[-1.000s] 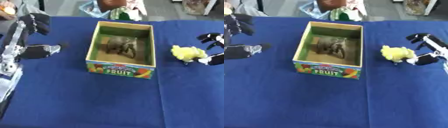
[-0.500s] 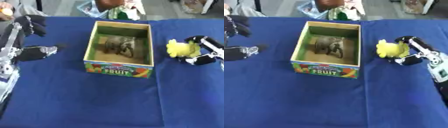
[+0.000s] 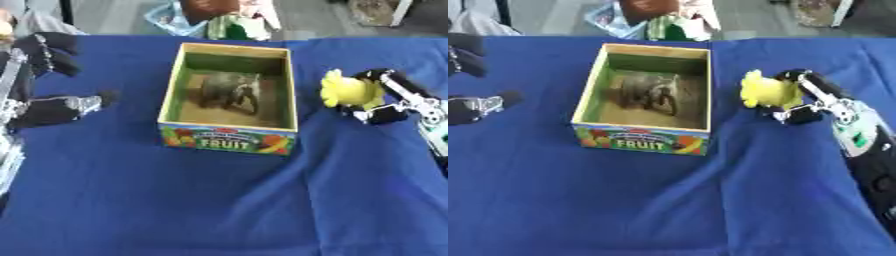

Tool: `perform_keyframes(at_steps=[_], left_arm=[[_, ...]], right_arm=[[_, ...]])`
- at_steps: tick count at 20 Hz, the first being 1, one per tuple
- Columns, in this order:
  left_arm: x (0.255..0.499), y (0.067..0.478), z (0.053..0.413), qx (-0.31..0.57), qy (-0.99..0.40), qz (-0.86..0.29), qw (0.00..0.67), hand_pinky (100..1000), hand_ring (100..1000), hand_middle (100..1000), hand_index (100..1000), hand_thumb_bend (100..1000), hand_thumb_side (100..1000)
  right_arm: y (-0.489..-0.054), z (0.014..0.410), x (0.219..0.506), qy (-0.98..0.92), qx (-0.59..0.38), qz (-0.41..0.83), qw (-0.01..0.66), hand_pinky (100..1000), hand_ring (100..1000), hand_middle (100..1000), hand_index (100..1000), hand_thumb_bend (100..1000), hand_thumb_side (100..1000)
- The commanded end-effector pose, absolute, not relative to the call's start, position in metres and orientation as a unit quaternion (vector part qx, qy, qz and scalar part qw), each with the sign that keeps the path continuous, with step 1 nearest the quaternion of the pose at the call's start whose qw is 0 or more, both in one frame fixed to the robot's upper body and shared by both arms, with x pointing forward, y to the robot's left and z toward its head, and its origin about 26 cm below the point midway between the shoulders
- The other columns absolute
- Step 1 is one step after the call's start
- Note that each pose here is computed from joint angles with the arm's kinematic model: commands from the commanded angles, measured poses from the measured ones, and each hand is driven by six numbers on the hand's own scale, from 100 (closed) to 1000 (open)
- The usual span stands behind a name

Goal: Pick up objects on the table and place them in the box.

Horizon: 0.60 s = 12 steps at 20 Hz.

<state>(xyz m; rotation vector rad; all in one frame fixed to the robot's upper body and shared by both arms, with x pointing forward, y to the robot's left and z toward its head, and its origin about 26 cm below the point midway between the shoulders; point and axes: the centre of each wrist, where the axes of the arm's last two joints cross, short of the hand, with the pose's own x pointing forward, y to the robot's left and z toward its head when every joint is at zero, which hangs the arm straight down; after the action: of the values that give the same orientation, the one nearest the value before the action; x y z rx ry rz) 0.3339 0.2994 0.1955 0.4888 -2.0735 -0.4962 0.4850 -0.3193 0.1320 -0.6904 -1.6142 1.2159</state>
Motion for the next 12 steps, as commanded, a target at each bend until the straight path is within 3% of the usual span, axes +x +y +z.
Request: perform_keyframes(at_steps=[1, 4, 7, 8, 9, 12], left_arm=[[0.331, 0.301, 0.205, 0.202, -0.848, -0.204, 0.446, 576, 552, 585, 730, 812, 151], [0.331, 0.302, 0.204, 0.202, -0.846, -0.205, 0.448, 577, 552, 585, 731, 812, 151], [0.331, 0.302, 0.203, 0.203, -0.845, -0.205, 0.450, 577, 552, 585, 731, 812, 151], [0.331, 0.303, 0.203, 0.203, -0.845, -0.206, 0.450, 577, 552, 585, 731, 812, 151], [0.331, 0.303, 0.203, 0.204, -0.844, -0.206, 0.451, 576, 552, 585, 731, 812, 151], [0.331, 0.304, 0.202, 0.206, -0.843, -0.206, 0.453, 576, 552, 585, 731, 812, 151]], right_arm=[[-0.317, 0.133, 0.486, -0.665, -0.296, 0.497, 0.471, 573, 636, 554, 612, 397, 100], [-0.319, 0.133, 0.485, -0.679, -0.305, 0.479, 0.464, 558, 629, 522, 484, 386, 100], [-0.321, 0.138, 0.483, -0.691, -0.306, 0.470, 0.455, 552, 626, 485, 432, 383, 100], [-0.322, 0.140, 0.483, -0.696, -0.305, 0.469, 0.451, 550, 624, 476, 419, 301, 100], [-0.323, 0.144, 0.482, -0.702, -0.303, 0.467, 0.445, 547, 621, 464, 403, 381, 100], [-0.323, 0.160, 0.480, -0.721, -0.297, 0.461, 0.424, 538, 610, 439, 386, 371, 100]])
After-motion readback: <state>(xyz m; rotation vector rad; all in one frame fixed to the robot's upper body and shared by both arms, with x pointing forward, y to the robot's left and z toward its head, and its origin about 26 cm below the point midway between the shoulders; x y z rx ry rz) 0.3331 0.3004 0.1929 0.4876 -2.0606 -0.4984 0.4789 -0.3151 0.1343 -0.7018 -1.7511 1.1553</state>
